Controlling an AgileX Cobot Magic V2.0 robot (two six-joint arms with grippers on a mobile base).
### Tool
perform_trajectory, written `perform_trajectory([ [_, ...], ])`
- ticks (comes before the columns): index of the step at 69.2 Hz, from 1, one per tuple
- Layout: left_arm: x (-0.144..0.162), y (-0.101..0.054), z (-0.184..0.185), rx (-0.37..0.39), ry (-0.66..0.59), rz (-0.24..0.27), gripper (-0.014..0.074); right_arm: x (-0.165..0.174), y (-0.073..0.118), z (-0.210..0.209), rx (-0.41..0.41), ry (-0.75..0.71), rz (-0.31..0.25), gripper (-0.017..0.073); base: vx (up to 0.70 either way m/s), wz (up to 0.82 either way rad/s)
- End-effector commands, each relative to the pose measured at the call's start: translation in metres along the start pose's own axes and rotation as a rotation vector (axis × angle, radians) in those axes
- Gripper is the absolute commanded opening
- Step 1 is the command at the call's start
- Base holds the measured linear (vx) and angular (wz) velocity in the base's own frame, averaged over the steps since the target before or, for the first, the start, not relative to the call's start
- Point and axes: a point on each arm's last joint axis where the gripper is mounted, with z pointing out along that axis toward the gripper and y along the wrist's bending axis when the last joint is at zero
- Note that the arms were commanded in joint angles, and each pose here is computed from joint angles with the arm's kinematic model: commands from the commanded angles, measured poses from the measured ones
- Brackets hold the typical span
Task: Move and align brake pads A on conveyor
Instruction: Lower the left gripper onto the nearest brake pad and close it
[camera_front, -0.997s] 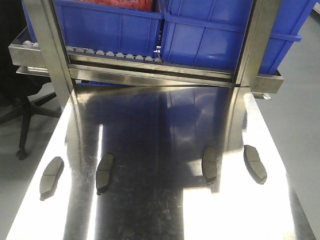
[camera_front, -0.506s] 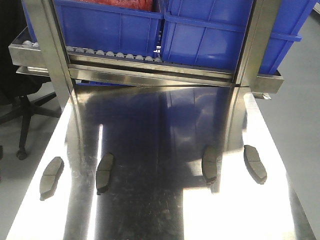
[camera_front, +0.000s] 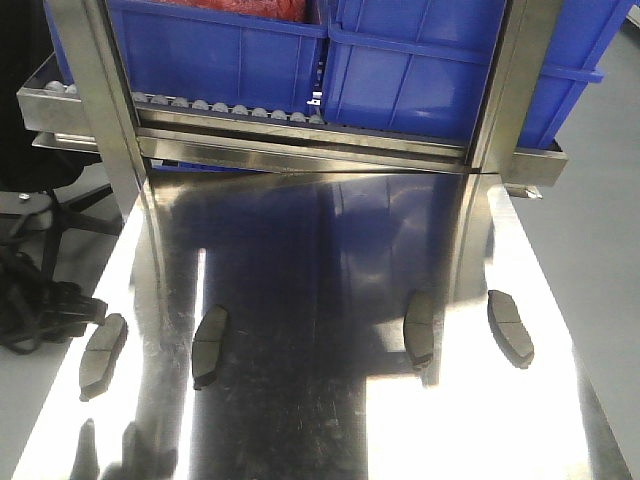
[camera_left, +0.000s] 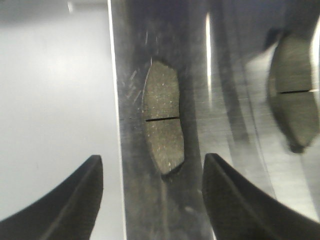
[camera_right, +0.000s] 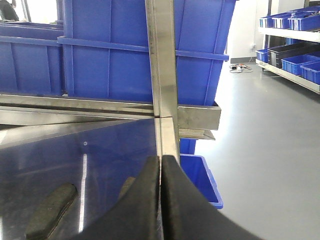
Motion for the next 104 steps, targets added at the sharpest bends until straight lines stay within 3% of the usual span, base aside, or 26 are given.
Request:
perform_trajectory([
  [1, -0.018, -0.005, 0.007, 0.023, -0.012, -0.026, 0.0428, -0.007, 0.000, -0.001, 0.004, -0.089, -0.006, -0.0010, 0.00, 0.00],
  [26, -0.040, -0.010, 0.057, 0.017, 0.155, -0.039, 0.0444, -0.007, 0.000, -0.001, 0.005, -0.089, -0.006, -0.0010, 0.00, 0.00],
  [42, -0.047, -0.011, 0.067, 0.017, 0.172, -0.041, 0.0499, -0.007, 0.000, -0.001, 0.005, -0.089, -0.006, -0.0010, 0.00, 0.00],
  [73, -0.043, -0.011, 0.092, 0.007, 0.246, -0.041, 0.0484, -0.007, 0.000, -0.001, 0.005, -0.089, -0.006, -0.0010, 0.00, 0.00],
  [83, -0.043, -0.011, 0.095, 0.007, 0.249, -0.042, 0.0387, -0.007, 0.000, -0.001, 0.005, -0.089, -0.006, -0.0010, 0.00, 0.00],
  [100, -0.046, -0.011, 0.094, 0.011, 0.213, -0.041, 0.0001, -0.007, 0.000, -0.001, 0.005, -0.089, -0.006, -0.0010, 0.00, 0.00],
  [104, -0.047, -0.011, 0.090, 0.013, 0.198, -0.032, -0.0008, -0.007, 0.000, -0.001, 0.005, -0.089, -0.006, -0.0010, 0.00, 0.00],
])
